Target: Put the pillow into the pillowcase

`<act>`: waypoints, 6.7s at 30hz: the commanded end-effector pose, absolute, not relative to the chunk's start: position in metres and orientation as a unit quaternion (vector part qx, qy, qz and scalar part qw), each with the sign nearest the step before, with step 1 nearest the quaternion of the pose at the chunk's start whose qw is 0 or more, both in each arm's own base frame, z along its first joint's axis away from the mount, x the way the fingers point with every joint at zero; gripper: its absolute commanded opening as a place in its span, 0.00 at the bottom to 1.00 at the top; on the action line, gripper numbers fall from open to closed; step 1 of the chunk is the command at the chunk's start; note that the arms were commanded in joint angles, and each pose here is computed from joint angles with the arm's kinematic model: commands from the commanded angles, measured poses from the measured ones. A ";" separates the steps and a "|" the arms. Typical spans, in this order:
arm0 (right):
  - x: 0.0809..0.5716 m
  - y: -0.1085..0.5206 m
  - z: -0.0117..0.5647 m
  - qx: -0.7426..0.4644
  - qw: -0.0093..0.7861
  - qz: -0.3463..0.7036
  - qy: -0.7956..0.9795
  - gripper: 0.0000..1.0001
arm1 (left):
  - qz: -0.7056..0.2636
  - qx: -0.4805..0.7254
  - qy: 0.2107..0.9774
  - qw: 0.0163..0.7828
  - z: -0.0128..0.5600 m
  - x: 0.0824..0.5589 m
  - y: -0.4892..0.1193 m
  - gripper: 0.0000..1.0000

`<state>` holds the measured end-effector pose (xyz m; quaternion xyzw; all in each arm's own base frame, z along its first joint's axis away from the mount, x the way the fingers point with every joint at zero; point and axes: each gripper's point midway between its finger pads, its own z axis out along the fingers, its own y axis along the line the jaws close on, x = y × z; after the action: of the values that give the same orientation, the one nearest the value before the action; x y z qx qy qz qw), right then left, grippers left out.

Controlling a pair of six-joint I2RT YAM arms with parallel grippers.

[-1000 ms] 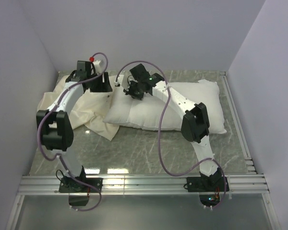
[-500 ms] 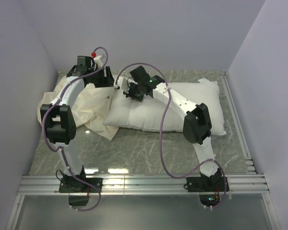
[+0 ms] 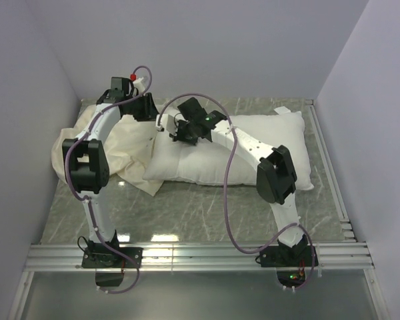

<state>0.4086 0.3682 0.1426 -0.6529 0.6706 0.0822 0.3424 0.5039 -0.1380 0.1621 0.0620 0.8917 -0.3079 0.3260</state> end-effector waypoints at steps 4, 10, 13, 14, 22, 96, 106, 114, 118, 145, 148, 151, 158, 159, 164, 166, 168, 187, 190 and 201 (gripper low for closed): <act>0.376 0.371 0.128 -0.687 0.310 0.096 0.650 0.00 | -0.323 0.091 0.879 0.339 0.177 0.506 -0.144 0.20; 0.369 0.371 0.127 -0.702 0.313 0.087 0.634 0.00 | -0.354 0.119 0.857 0.356 0.210 0.499 -0.154 0.00; 0.362 0.373 0.125 -0.714 0.312 0.084 0.621 0.00 | -0.357 0.129 0.846 0.375 0.233 0.496 -0.155 0.00; 0.361 0.373 0.127 -0.716 0.316 0.083 0.617 0.00 | -0.359 0.133 0.840 0.384 0.245 0.494 -0.155 0.00; 0.360 0.387 0.125 -0.735 0.344 0.056 0.582 0.00 | -0.420 0.154 0.819 0.359 0.277 0.463 -0.171 0.00; 0.510 0.366 0.159 -0.556 0.447 0.038 0.700 0.00 | -0.461 -0.172 0.809 0.320 0.085 0.451 -0.108 0.42; 0.509 0.366 0.159 -0.557 0.444 0.042 0.700 0.00 | -0.432 -0.172 0.811 0.355 0.080 0.469 -0.107 0.35; 0.508 0.366 0.159 -0.559 0.445 0.041 0.699 0.00 | -0.399 -0.168 0.827 0.359 0.074 0.478 -0.105 0.14; 0.510 0.364 0.156 -0.558 0.443 0.033 0.701 0.00 | -0.383 -0.149 0.844 0.346 0.087 0.471 -0.102 0.00; 0.524 0.353 0.149 -0.536 0.439 -0.011 0.721 0.00 | -0.329 0.090 0.886 0.314 0.205 0.344 -0.071 0.00; 0.524 0.354 0.149 -0.542 0.440 -0.016 0.716 0.00 | -0.349 0.105 0.875 0.320 0.224 0.350 -0.075 0.00; 0.523 0.357 0.151 -0.544 0.444 -0.017 0.712 0.00 | -0.382 0.108 0.860 0.321 0.241 0.366 -0.088 0.00; 0.513 0.369 0.164 -0.546 0.455 0.010 0.703 0.00 | -0.480 0.081 0.825 0.288 0.273 0.392 -0.142 0.00; 0.508 0.370 0.158 -0.549 0.450 0.019 0.704 0.00 | -0.500 0.079 0.816 0.280 0.276 0.394 -0.148 0.00; 0.500 0.373 0.175 -0.530 0.464 0.056 0.707 0.00 | -0.567 0.108 0.775 0.257 0.284 0.387 -0.196 0.00; 0.505 0.371 0.187 -0.506 0.472 0.064 0.719 0.00 | -0.602 0.089 0.758 0.234 0.280 0.377 -0.206 0.00; 0.511 0.369 0.195 -0.493 0.474 0.065 0.727 0.00 | -0.625 0.056 0.754 0.194 0.274 0.360 -0.212 0.00; 0.517 0.356 0.190 -0.458 0.468 0.087 0.751 0.00 | -0.554 0.060 0.806 0.198 0.262 0.327 -0.184 0.00; 0.511 0.362 0.196 -0.457 0.469 0.110 0.748 0.00 | -0.584 0.043 0.795 0.158 0.256 0.329 -0.205 0.00; 0.497 0.361 0.208 -0.443 0.460 0.157 0.754 0.01 | -0.556 -0.035 0.812 0.172 0.196 0.356 -0.225 0.00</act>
<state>0.5029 0.3690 0.1737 -0.4612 0.7566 0.1357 0.4433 0.3426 -0.2266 0.1990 -0.0171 0.8151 -0.5624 0.1377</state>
